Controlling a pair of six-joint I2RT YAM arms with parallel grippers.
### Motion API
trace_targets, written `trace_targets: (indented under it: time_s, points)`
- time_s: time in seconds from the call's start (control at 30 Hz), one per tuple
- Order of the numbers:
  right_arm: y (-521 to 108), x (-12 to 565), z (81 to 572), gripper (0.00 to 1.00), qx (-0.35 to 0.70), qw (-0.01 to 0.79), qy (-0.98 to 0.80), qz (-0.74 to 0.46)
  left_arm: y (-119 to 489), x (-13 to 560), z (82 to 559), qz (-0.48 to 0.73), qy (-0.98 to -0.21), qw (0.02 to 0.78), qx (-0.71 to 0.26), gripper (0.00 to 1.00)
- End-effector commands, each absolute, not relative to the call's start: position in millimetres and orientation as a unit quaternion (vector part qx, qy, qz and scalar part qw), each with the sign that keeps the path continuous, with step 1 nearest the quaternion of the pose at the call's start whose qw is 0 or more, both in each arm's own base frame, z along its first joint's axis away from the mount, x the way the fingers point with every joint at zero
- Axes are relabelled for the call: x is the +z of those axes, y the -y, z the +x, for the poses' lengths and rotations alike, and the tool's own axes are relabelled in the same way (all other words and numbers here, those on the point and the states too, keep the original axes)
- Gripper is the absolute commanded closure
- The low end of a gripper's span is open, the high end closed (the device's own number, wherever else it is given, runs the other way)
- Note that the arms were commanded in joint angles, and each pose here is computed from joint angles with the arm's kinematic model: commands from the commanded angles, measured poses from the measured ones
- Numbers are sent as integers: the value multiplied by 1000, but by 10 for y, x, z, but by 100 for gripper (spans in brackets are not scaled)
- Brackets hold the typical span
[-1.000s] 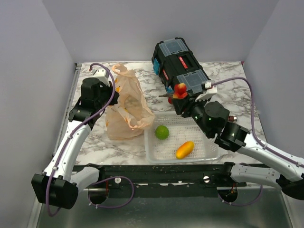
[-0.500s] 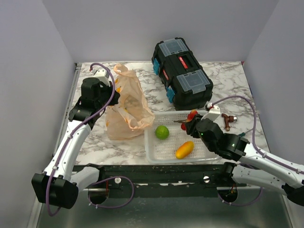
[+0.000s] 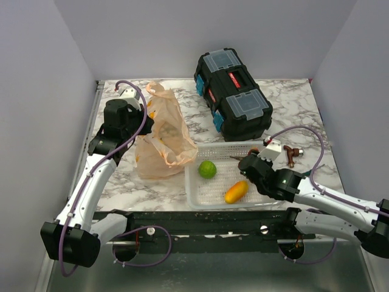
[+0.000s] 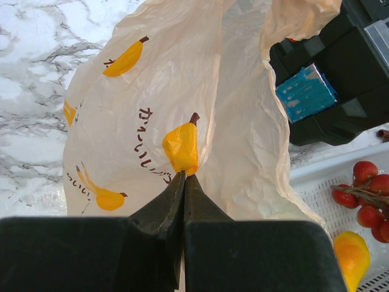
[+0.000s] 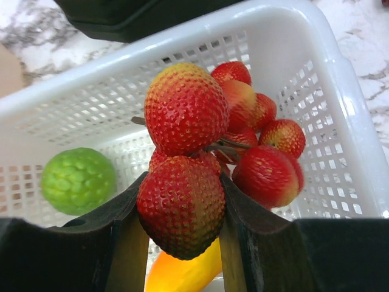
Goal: Take the fake fruits out of the plastic bag
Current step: Place the fake fruit in the bin.
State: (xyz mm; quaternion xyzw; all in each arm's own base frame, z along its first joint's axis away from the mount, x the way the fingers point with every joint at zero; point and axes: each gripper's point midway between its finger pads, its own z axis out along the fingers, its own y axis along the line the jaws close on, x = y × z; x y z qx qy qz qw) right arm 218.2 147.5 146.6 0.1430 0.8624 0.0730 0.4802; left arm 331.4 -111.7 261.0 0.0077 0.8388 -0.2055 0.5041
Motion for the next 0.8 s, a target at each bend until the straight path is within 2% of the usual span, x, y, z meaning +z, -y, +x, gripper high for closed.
trace_targets:
  time_s: [0.0,0.1,0.17,0.4,0.57,0.6,0.77]
  points:
    - [-1367,1233,2204,97,43,471,-864,173,1154,2740,3329,13,-829,513,-221,100]
    - [-1372,1128,2201,87,34,455,-873,172,1154,2745,3326,13,-829,514,-221,100]
    - [-1389,1125,2202,77,36,452,-875,172,1155,2748,3323,13,-829,514,-221,100]
    - [-1387,1299,2216,50,47,463,-869,167,1155,2759,3317,13,-828,515,-222,100]
    - [-1375,1501,2243,47,53,478,-861,164,1154,2759,3315,14,-828,515,-222,100]
    - [-1372,1541,2248,41,54,480,-860,164,1156,2766,3315,14,-827,516,-222,100]
    - [-1373,1647,2252,40,63,488,-856,157,1152,2768,3314,13,-827,517,-222,100]
